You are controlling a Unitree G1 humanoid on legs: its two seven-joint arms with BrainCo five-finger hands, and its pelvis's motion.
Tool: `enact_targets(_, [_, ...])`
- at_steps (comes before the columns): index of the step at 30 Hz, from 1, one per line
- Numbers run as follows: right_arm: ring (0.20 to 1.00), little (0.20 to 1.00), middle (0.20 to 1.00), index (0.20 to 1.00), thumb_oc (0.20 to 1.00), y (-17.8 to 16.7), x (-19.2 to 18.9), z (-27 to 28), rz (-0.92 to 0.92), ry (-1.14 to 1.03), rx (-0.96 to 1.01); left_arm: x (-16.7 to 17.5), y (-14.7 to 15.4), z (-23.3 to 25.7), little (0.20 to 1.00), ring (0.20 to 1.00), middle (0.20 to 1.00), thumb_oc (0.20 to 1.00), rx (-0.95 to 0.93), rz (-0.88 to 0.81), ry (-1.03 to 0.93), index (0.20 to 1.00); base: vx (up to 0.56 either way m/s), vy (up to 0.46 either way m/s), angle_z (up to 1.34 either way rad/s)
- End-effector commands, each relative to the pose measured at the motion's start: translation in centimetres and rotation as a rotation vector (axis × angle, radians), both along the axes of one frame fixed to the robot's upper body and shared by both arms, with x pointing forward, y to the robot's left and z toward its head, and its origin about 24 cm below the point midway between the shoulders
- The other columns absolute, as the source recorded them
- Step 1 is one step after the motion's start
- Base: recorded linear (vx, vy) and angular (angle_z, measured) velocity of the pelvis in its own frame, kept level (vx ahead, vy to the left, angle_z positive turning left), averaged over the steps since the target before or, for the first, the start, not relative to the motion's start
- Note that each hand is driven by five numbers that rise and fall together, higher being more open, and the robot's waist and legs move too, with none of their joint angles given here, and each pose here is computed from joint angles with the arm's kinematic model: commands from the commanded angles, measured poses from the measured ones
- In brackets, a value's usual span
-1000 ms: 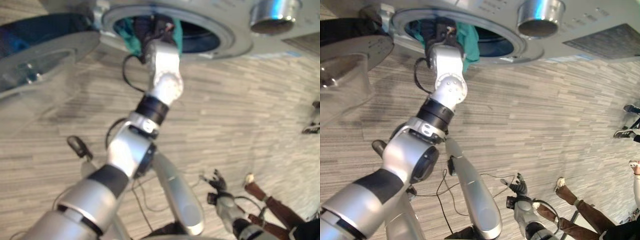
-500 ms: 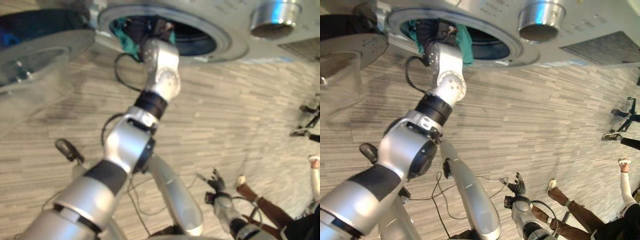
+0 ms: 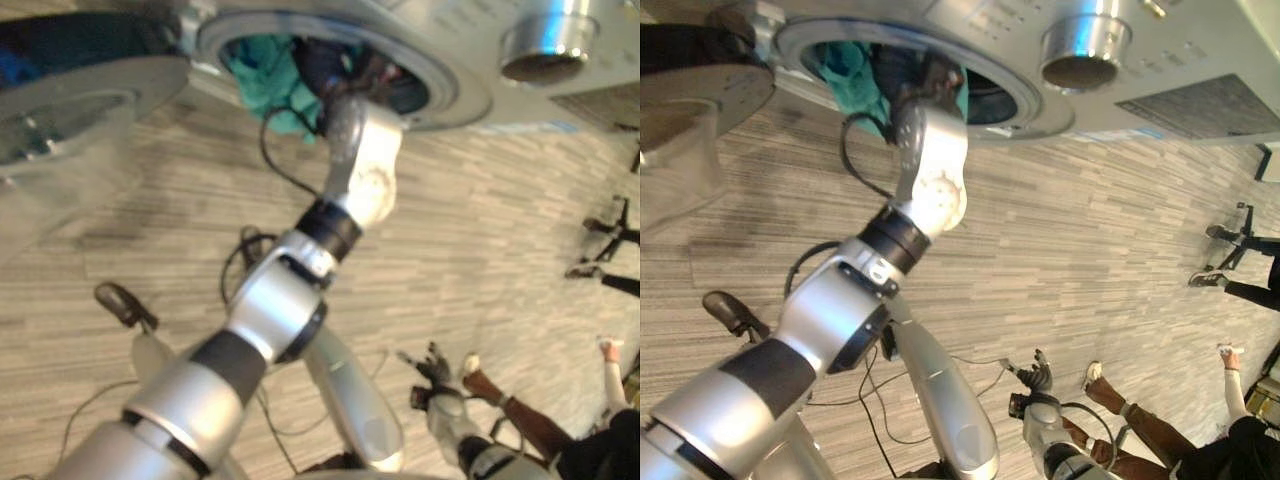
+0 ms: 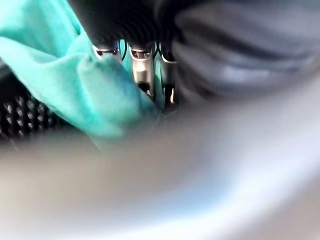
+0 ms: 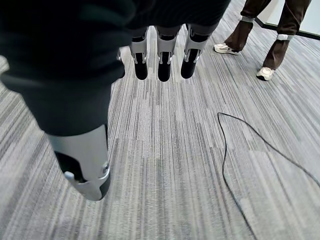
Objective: Grab the laundry basket,head to the washer,open it,put in the laundry and shut it.
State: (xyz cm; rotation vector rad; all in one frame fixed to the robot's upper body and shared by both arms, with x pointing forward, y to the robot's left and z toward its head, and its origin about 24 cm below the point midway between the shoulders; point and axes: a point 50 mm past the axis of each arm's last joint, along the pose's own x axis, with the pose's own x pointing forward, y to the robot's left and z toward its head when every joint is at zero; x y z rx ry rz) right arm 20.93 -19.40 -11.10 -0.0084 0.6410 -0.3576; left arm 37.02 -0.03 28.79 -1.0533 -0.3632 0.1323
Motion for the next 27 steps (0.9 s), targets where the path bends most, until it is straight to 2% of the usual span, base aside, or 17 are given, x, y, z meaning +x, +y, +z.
enact_targets(1, [1.0, 1.0, 1.0, 1.0, 1.0, -2.7, 0.7, 1.0, -0.092, -0.023, -0.044, -5.2, -8.9, 1.0, 0.2, 0.2, 0.2, 0.2, -0.028, -0.266, -0.046, 0.2, 0.0, 0.0, 0.0])
enact_targets(8, [1.0, 1.0, 1.0, 1.0, 1.0, -2.1, 0.4, 0.7, -0.133, -0.026, -0.001, -4.6, -7.9, -0.6, 0.2, 0.2, 0.2, 0.2, -0.084, -0.199, 0.018, 0.2, 0.0, -0.01, 0.0])
enact_targets(13, [1.0, 1.0, 1.0, 1.0, 1.0, -1.2, 1.6, 1.3, -0.154, -0.068, 0.041, -4.4, -7.1, -1.3, 0.2, 0.2, 0.2, 0.2, -0.154, -0.159, 0.059, 0.2, -0.01, 0.002, 0.05])
enact_targets(17, [1.0, 1.0, 1.0, 1.0, 1.0, -0.6, 2.2, 1.6, -0.169, -0.091, 0.081, -5.1, -7.7, -1.0, 0.2, 0.2, 0.2, 0.2, -0.187, -0.185, 0.049, 0.2, 0.0, -0.012, 0.04])
enact_targets(22, [1.0, 1.0, 1.0, 1.0, 1.0, -0.2, 3.1, 2.3, -0.174, -0.127, 0.095, -5.8, -8.7, -0.5, 0.2, 0.2, 0.2, 0.2, -0.14, -0.211, 0.027, 0.2, 0.0, -0.03, 0.02])
enact_targets(27, [1.0, 1.0, 1.0, 1.0, 1.0, -0.2, 4.4, 3.2, -0.206, -0.17, 0.098, -5.8, -8.2, 0.3, 0.2, 0.2, 0.2, 0.2, -0.055, -0.109, 0.001, 0.2, 0.0, -0.007, 0.0])
